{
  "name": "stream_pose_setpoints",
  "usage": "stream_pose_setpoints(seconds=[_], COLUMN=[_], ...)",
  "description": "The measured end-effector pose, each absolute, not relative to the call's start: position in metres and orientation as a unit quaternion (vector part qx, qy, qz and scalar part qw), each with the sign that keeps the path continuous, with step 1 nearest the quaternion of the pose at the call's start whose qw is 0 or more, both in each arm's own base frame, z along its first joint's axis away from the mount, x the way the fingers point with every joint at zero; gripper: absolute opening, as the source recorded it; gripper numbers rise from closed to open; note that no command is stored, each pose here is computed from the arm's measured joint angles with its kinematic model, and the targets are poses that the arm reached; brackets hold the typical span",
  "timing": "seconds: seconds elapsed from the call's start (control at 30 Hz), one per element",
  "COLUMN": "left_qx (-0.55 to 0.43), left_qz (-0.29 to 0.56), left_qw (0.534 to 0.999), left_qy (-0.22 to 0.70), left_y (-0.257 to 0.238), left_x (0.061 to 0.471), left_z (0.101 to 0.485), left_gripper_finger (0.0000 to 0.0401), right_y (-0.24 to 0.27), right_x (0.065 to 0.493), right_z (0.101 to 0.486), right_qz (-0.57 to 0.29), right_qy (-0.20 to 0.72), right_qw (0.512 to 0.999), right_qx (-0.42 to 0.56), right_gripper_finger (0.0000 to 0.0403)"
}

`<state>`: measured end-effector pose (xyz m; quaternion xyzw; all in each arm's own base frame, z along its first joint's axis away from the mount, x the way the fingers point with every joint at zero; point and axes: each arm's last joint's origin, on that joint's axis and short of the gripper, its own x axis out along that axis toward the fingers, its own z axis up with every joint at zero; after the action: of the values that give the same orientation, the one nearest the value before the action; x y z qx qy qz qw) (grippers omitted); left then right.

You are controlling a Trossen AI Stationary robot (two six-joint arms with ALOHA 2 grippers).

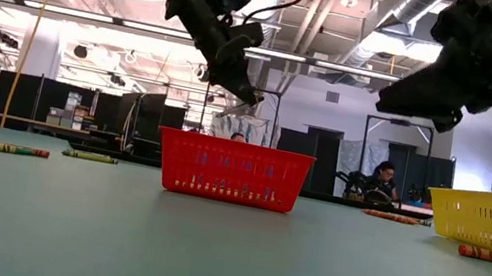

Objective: Sort crayons
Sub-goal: Put the black crayon into the blue bin

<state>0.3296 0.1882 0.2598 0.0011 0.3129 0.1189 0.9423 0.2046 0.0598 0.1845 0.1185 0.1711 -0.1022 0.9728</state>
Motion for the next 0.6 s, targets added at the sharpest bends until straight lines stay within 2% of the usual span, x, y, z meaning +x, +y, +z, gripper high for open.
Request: stream_pose_setpoints(seconds=[0.3, 0.6], left_qx=[-0.001, 0.006], left_qz=[0.103, 0.106], left_qw=[0.942, 0.952], left_qy=[0.32, 0.286], left_y=[0.175, 0.185], left_x=[0.332, 0.328], left_z=[0.243, 0.241], left_gripper_finger=[0.0012, 0.0012], right_y=[0.075, 0.082], right_x=[0.213, 0.243], right_z=[0.185, 0.164], right_qz=[-0.092, -0.098], right_qy=[0.117, 0.12], right_qw=[0.98, 0.979], right_qx=[0.135, 0.135], right_gripper_finger=[0.0109, 0.0109])
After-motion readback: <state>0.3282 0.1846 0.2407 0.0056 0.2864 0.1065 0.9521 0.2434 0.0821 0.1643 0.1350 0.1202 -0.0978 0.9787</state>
